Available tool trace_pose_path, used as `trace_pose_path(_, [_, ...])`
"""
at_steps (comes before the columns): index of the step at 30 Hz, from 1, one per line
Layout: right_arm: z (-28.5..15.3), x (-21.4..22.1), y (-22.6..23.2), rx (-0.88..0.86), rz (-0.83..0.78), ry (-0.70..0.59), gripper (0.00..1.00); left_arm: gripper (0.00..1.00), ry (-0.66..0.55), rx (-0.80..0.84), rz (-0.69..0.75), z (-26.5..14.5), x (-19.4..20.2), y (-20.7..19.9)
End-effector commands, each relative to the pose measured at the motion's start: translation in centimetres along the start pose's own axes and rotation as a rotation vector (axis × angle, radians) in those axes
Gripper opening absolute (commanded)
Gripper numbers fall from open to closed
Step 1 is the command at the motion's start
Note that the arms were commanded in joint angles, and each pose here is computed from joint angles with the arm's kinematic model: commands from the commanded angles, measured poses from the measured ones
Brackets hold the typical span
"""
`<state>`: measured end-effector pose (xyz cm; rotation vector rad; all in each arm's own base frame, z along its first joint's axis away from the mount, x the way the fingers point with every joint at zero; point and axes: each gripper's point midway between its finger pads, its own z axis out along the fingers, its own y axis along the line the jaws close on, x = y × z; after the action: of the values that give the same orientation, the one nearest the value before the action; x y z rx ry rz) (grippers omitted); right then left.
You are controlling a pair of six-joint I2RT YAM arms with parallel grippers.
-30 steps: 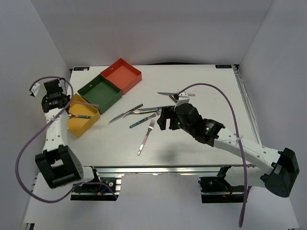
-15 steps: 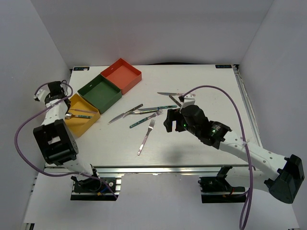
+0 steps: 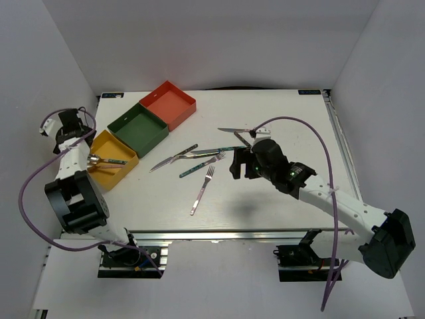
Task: Sort the eating utensils into containers
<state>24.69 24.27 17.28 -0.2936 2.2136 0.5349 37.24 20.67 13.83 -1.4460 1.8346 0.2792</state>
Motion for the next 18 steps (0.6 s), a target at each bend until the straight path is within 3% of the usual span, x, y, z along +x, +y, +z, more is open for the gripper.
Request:
trace_pose_path(1, [0.7, -0.4, 0.1, -0.037, 0.011, -0.003, 0.89, 0.91, -0.113, 0.116, -0.045, -4.0, -5.3, -2.8])
trace_pose_path(3, [1.2, -0.2, -0.3, -0.016, -0.005, 0.007, 0.89, 0.97, -0.081, 0.151, -0.018, -4.5, -4.9, -3.5])
trace_pose_path(9, [3.8, -0.6, -4.0, 0.086, -0.022, 0.09, 0.89, 0.98, -0.035, 0.395, 0.135, -10.8, -1.9, -6.0])
trace_pose_path(13, [4.6, -1.1, -4.8, 0.109, -0.044, 0.105, 0.89, 0.98, 0.027, 0.505, 0.253, -14.2, 2.0, -4.6])
trace_pose_path(18, [6.3, -2.1, -8.6, 0.217, -0.114, 0.137, 0.89, 0.98, -0.086, 0.646, 0.344, -20.0, 3.6, -2.0])
